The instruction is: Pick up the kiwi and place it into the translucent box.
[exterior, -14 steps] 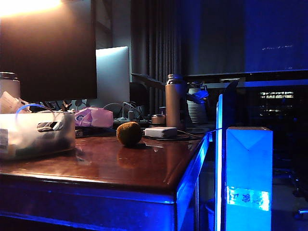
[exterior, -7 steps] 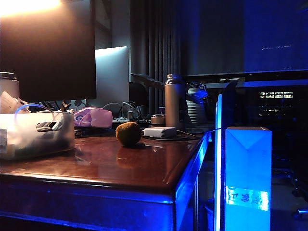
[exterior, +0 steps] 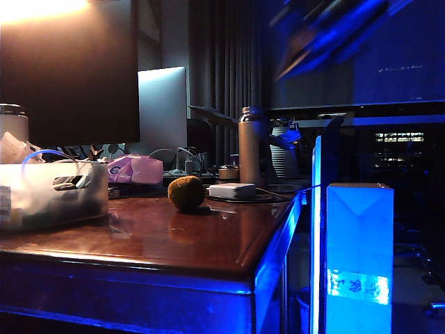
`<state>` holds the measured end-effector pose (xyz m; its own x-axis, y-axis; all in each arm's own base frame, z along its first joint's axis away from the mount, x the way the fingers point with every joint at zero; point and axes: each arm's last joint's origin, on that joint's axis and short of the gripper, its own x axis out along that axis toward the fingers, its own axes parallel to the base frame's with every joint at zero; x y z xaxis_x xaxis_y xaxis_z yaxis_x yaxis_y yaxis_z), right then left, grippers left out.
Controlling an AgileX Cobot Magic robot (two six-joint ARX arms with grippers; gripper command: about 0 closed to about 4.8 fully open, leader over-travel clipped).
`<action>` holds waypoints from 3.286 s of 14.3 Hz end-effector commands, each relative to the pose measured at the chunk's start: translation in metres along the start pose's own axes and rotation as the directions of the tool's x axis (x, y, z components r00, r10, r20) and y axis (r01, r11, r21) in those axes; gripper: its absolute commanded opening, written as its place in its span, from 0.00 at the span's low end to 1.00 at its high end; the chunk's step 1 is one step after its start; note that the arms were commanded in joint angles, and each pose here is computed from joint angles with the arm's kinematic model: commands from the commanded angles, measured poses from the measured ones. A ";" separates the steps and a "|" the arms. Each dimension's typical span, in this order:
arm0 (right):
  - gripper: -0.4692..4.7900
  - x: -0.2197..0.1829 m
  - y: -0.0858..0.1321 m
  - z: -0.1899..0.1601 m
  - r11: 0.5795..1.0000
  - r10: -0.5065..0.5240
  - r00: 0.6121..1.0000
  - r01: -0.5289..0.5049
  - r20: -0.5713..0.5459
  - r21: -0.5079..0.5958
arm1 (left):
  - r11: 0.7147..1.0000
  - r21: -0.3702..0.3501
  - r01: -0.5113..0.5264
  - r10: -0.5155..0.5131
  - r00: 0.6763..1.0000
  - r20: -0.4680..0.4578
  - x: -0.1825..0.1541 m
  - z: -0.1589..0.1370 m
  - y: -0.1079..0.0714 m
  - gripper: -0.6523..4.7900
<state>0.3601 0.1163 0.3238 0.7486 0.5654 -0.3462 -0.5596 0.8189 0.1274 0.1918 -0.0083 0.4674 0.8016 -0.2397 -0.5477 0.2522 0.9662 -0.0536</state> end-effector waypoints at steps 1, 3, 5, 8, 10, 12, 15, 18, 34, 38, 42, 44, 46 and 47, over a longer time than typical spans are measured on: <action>0.09 0.076 0.018 -0.009 0.977 0.086 0.995 -0.093 0.043 0.192 | 1.000 0.004 0.007 -0.007 1.000 0.013 -0.002 0.001 -0.001 0.11; 0.09 0.113 0.025 -0.021 0.908 0.120 0.987 -0.152 0.104 0.390 | 0.999 0.003 0.041 -0.041 0.999 0.014 -0.002 0.001 -0.002 0.11; 0.09 0.140 0.035 -0.037 0.889 0.107 0.989 -0.139 0.098 0.436 | 0.999 0.003 0.041 -0.041 0.999 0.014 -0.002 0.001 -0.002 0.11; 1.00 0.168 0.055 -0.060 0.914 0.130 0.990 -0.139 0.050 0.381 | 0.999 0.002 0.043 -0.043 0.999 0.010 -0.002 0.001 -0.002 0.11; 1.00 0.178 0.064 -0.075 0.931 0.084 0.996 -0.085 0.016 0.356 | 0.998 0.002 0.068 -0.068 0.998 0.008 -0.002 0.000 -0.003 0.11; 1.00 0.183 0.072 -0.084 0.951 0.003 1.000 0.004 -0.021 0.308 | 0.993 0.003 0.117 -0.117 0.993 0.013 -0.002 0.000 -0.004 0.11; 1.00 0.189 0.078 -0.094 0.963 -0.028 0.999 0.037 -0.038 0.267 | 0.991 0.003 0.136 -0.137 0.991 0.014 -0.002 0.001 -0.005 0.11; 1.00 0.200 0.080 -0.100 0.963 -0.025 0.998 0.039 -0.056 0.265 | 0.990 0.003 0.141 -0.141 0.990 0.014 -0.002 0.000 -0.005 0.11; 0.69 0.221 0.080 -0.098 0.981 0.011 0.981 0.027 -0.192 0.192 | 0.986 0.023 0.166 -0.167 0.986 0.019 -0.001 0.002 -0.010 0.11; 0.69 0.210 0.089 -0.039 0.987 0.072 0.995 -0.060 -0.075 0.151 | 0.995 0.019 0.103 -0.103 0.995 0.014 -0.001 0.001 -0.008 0.11; 0.69 0.197 0.113 0.013 0.957 0.268 0.959 -0.276 0.093 0.090 | 0.975 -0.004 -0.220 0.220 0.975 -0.011 -0.001 0.001 0.001 0.11; 0.69 0.196 0.136 0.018 0.946 0.317 0.937 -0.324 0.150 0.026 | 0.959 -0.003 -0.283 0.283 0.959 -0.020 -0.002 0.000 0.003 0.11; 0.69 0.196 0.163 0.013 0.933 0.359 0.922 -0.357 0.143 -0.043 | 0.959 -0.002 -0.284 0.284 0.959 -0.023 -0.002 0.000 0.003 0.11; 0.69 0.199 0.178 0.007 0.924 0.383 0.913 -0.376 0.141 -0.077 | 0.959 -0.002 -0.284 0.284 0.959 -0.024 -0.002 0.000 0.003 0.11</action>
<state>0.4167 0.3667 0.2830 0.5304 0.8309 -0.1685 -0.8031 0.5560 0.2141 0.1919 -0.0053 0.4663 0.8206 0.0428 -0.5699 0.0199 0.9945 0.1033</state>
